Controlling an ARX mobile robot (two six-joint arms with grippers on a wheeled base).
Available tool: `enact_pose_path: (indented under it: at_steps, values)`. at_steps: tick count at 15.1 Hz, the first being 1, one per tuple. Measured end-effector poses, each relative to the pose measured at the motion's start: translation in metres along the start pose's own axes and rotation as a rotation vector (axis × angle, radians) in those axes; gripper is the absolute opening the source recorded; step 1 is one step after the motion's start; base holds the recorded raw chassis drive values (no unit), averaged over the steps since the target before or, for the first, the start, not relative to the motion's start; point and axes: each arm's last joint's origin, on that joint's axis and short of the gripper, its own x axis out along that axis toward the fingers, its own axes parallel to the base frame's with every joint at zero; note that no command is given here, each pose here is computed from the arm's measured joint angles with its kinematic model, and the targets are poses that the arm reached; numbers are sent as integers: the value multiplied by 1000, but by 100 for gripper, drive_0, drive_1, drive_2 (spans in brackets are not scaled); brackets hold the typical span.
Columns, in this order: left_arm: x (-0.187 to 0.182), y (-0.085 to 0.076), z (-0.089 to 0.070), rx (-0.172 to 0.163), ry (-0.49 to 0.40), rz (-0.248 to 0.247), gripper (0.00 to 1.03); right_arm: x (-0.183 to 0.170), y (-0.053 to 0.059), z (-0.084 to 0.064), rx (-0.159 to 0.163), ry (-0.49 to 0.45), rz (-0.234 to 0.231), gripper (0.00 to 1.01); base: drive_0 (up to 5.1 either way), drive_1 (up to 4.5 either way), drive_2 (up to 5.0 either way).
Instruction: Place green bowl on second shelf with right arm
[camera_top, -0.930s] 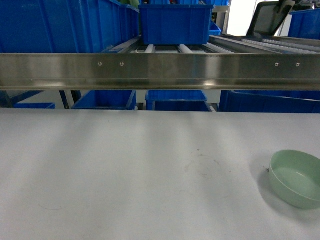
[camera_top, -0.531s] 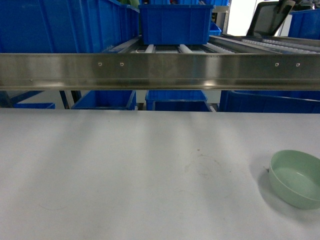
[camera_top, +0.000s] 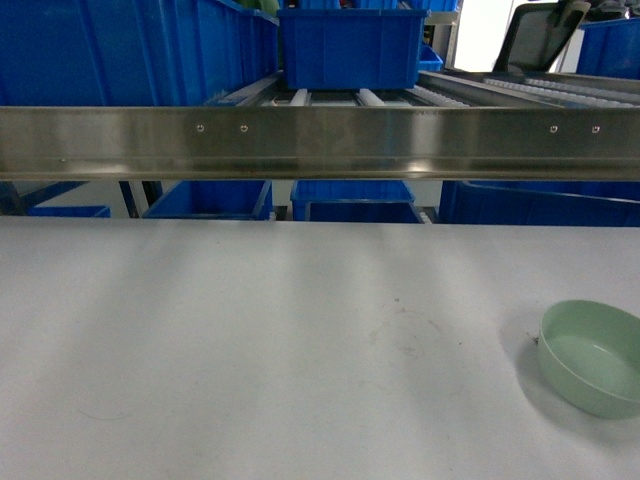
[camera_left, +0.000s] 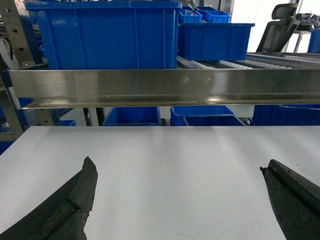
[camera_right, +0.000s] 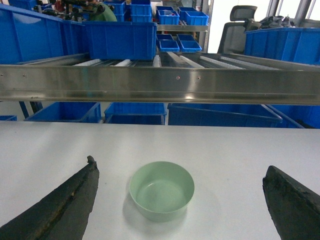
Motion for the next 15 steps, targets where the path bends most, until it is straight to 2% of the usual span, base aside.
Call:
enact_pose_path:
  at_steps: [7, 8, 11, 13, 15]
  values:
    - [0, 0, 0, 0, 0, 0, 98, 0, 0, 0, 0, 0, 0, 98, 0, 0, 0]
    - [0, 0, 0, 0, 0, 0, 98, 1, 1, 3, 3, -25, -2, 98, 0, 0, 0]
    - [0, 0, 0, 0, 0, 0, 98, 17, 12, 5, 3, -17, 35, 98, 0, 0, 0]
    - [0, 0, 0, 0, 0, 0, 98, 36, 16, 8, -17, 20, 46, 98, 0, 0, 0]
    - [0, 0, 0, 0, 0, 0, 98, 67, 16, 24, -35, 67, 59, 98, 0, 0, 0]
